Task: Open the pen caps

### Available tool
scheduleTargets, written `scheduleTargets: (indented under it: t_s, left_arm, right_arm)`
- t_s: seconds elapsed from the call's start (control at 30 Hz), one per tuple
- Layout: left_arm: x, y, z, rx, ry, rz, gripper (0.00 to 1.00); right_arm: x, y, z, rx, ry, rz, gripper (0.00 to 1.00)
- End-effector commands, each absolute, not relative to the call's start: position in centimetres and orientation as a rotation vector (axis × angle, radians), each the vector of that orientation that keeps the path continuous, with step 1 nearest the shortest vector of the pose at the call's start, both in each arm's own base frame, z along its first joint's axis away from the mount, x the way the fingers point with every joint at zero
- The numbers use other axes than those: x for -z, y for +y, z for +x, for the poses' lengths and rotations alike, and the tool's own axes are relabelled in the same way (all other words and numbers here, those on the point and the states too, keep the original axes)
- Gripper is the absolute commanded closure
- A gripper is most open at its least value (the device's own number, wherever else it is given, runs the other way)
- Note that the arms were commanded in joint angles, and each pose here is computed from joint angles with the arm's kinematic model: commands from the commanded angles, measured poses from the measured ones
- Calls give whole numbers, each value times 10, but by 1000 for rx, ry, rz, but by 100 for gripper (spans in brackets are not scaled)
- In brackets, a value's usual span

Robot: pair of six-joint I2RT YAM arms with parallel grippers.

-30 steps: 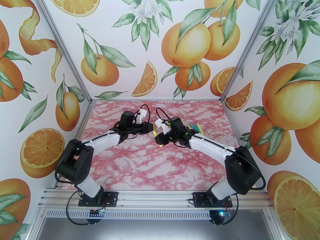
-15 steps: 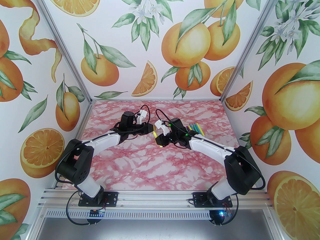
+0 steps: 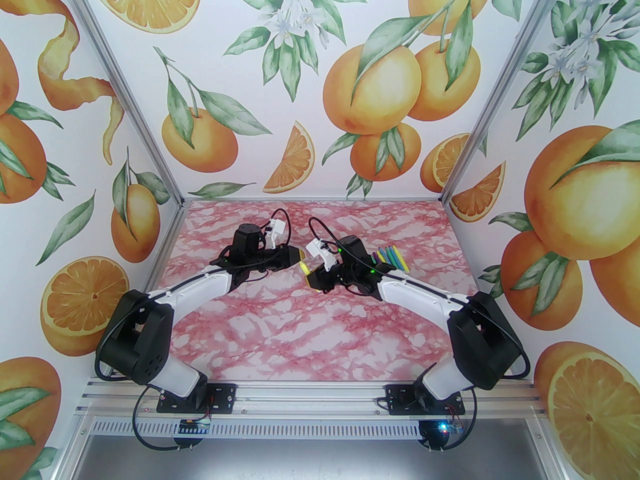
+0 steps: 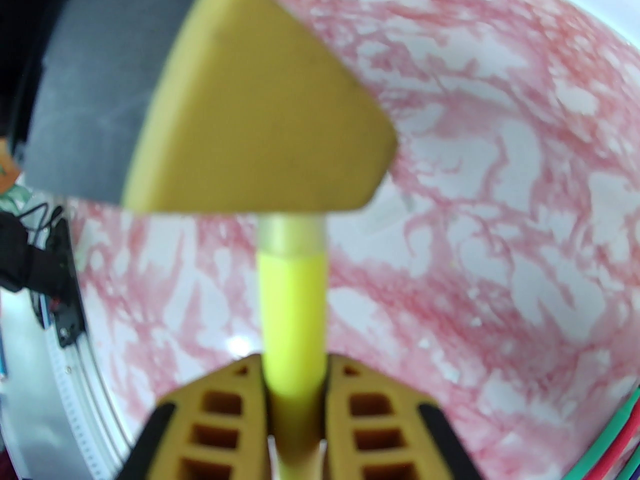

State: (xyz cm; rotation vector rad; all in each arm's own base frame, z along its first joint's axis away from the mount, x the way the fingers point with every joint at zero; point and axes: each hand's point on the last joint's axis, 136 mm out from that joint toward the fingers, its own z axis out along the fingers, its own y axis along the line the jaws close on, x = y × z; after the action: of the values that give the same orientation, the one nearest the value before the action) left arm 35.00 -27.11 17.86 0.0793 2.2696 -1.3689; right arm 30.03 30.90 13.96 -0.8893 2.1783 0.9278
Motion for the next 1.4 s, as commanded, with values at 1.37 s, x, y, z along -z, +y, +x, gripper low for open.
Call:
scheduleTargets:
  t_s: [1.37]
  left_arm:
    - [-151,-204,396,681,2536,217,100]
  right_arm:
    - [-88,217,333,-466,2490,-482,100]
